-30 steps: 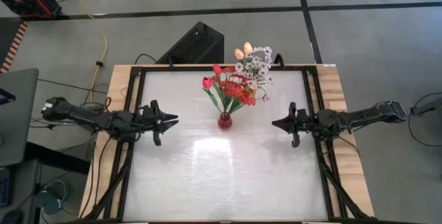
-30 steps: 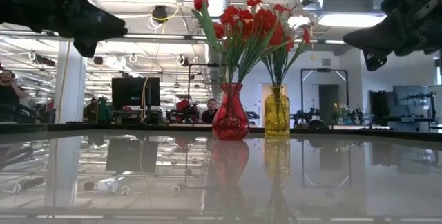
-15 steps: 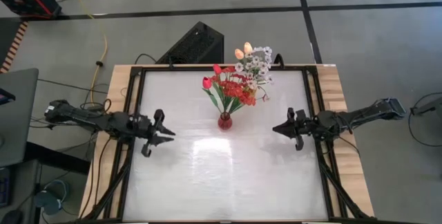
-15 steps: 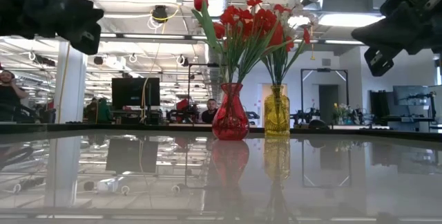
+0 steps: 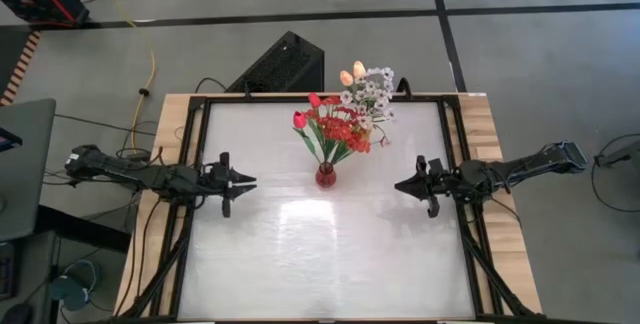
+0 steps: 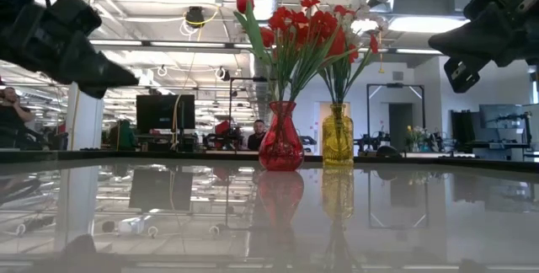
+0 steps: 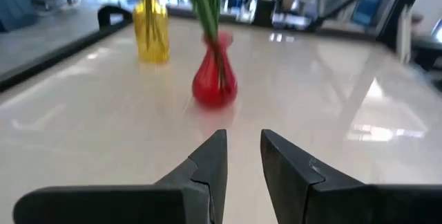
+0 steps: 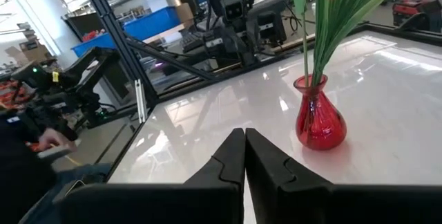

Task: Sort flowers into vase by color
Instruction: Return to Home Position

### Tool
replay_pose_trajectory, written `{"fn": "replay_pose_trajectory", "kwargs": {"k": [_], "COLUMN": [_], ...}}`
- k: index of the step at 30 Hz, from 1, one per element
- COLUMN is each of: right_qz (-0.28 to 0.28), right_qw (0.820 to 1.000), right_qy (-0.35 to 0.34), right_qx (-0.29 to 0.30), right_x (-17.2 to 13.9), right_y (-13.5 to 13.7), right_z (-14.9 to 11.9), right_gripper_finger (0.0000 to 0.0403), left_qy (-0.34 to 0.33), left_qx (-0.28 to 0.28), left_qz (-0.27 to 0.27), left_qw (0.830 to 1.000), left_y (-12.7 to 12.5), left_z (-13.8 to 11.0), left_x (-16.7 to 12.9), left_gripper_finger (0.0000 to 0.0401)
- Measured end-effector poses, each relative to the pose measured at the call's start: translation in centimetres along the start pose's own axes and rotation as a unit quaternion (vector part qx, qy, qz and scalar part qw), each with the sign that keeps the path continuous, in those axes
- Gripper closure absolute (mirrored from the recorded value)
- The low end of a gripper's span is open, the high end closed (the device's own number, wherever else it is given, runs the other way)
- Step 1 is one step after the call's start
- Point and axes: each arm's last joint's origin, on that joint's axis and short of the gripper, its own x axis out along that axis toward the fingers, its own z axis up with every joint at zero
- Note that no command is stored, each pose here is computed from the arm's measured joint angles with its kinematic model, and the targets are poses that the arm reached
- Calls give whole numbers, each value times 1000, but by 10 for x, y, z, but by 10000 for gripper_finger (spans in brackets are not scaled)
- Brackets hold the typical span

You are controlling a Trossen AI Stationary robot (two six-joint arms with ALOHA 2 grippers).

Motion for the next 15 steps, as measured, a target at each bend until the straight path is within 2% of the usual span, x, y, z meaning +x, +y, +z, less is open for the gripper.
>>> {"fn": "replay_pose_trajectory", "kwargs": {"k": [4, 15], "right_qz": [0, 0], "right_qw": [1000, 1000], "right_qy": [0, 1], "right_qx": [0, 0], "right_x": [0, 0], "right_y": [0, 0], "right_z": [0, 0], "right_gripper_finger": [363, 363], "left_qy": [22, 22], "left_qx": [7, 7], "left_qz": [-2, -3], "left_qw": [1000, 1000], "left_y": [0, 0], "left_z": [-4, -4], "left_x": [0, 0], "left_gripper_finger": [324, 324]}}
